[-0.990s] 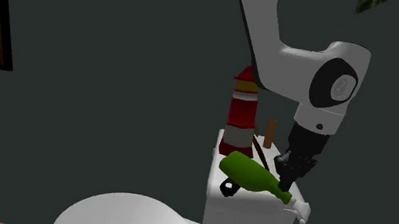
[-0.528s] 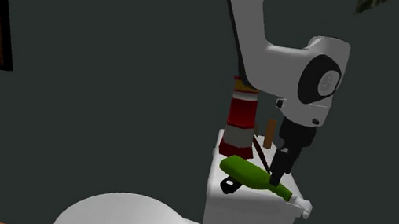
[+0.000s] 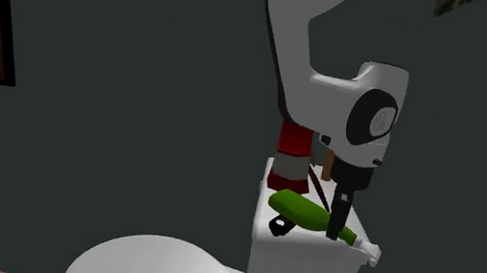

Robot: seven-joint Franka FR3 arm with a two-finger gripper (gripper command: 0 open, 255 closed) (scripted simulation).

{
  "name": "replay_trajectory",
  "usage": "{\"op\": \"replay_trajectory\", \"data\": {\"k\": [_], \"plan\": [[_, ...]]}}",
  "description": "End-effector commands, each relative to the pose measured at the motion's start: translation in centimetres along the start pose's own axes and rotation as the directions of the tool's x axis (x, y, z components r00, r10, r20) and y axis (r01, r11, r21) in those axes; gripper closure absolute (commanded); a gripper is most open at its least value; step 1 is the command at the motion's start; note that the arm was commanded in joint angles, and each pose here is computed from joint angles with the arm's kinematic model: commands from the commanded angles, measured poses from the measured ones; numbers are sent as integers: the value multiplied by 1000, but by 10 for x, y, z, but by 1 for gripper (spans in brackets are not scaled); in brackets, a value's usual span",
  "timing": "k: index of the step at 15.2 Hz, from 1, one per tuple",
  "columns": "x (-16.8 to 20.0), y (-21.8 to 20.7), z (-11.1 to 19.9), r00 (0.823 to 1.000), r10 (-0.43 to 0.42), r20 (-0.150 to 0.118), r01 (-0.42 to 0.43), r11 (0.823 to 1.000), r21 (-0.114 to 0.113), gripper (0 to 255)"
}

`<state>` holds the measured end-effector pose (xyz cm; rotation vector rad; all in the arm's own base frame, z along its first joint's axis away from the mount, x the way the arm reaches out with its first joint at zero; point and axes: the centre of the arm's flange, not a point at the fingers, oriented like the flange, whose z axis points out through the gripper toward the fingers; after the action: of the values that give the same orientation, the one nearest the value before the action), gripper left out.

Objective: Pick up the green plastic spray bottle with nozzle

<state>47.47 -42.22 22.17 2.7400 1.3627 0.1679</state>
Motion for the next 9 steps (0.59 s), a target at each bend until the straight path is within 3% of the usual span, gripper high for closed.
{"op": "replay_trajectory", "data": {"k": [1,2,3,9], "plan": [[1,0,6,1000,-1,0,1,1000,0,0],[1,0,6,1000,-1,0,1,1000,0,0],[1,-1,6,1000,-1,0,1,1000,-1,255],[1,-1,6,1000,-1,0,1,1000,-1,255]]}}
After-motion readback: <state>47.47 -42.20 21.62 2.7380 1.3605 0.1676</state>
